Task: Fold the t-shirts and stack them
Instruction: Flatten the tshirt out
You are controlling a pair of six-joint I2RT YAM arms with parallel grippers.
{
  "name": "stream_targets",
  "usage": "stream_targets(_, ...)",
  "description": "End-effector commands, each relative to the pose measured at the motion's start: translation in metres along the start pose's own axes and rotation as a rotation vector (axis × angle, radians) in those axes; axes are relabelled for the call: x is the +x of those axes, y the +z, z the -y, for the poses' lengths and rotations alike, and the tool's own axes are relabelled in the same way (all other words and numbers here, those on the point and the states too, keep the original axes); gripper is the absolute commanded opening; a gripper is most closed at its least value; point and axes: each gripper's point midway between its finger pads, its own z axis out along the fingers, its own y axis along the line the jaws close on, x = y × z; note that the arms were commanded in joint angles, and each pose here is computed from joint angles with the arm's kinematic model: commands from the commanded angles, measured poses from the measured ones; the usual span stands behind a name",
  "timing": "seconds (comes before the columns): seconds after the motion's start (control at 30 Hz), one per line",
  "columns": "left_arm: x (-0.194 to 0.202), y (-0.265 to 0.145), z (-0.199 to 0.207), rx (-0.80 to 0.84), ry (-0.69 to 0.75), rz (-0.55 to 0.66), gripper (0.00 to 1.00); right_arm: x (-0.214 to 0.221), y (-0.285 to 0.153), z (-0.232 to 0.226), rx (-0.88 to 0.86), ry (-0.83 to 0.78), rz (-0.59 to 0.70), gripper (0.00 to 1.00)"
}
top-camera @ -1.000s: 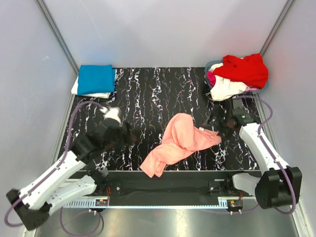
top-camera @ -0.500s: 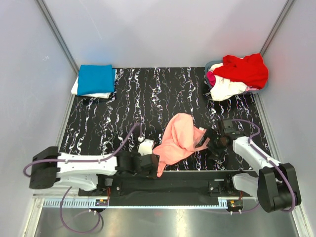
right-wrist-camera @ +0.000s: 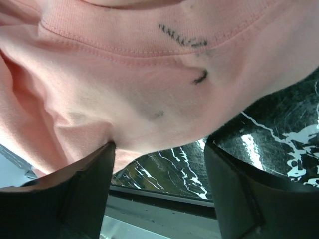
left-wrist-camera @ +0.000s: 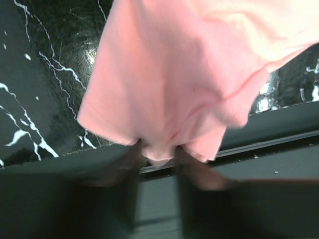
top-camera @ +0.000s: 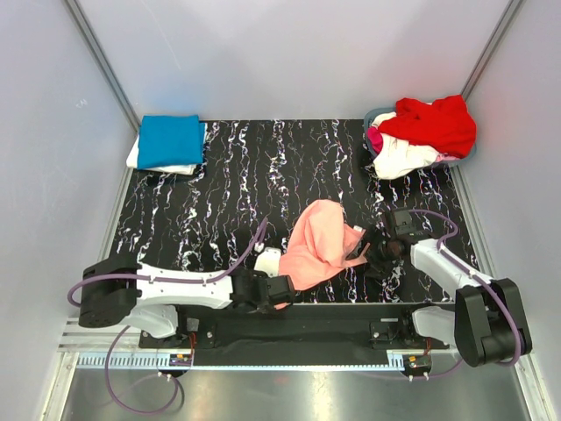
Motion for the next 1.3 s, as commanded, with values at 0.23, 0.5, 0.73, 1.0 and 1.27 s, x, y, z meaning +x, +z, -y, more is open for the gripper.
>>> stream_targets(0.23, -0.036, -0.026, -0.002, 0.019, -0.040, 0.130, 0.00, -0.009, -0.008, -0.015, -0.039, -0.044, 0.032, 0.28)
stream_targets(0.5, -0.111, -0.147, -0.036, 0.095, -0.098, 0.342, 0.00, -0.031, -0.070, -0.056, -0.099, -0.104, 0.130, 0.00)
stream_targets(0.73, -0.167, -0.262, -0.086, 0.190, -0.169, 0.536, 0.00, -0.048, -0.163, -0.104, -0.200, -0.166, 0.282, 0.00)
stream_targets(1.0, -0.188, -0.318, -0.140, 0.188, -0.201, 0.667, 0.00, -0.078, -0.259, -0.114, -0.169, -0.197, 0.579, 0.00)
stream_targets(1.27, -0.166, -0.275, -0.142, 0.128, -0.199, 0.628, 0.00, -0.111, -0.141, -0.122, -0.018, -0.276, 0.321, 0.19)
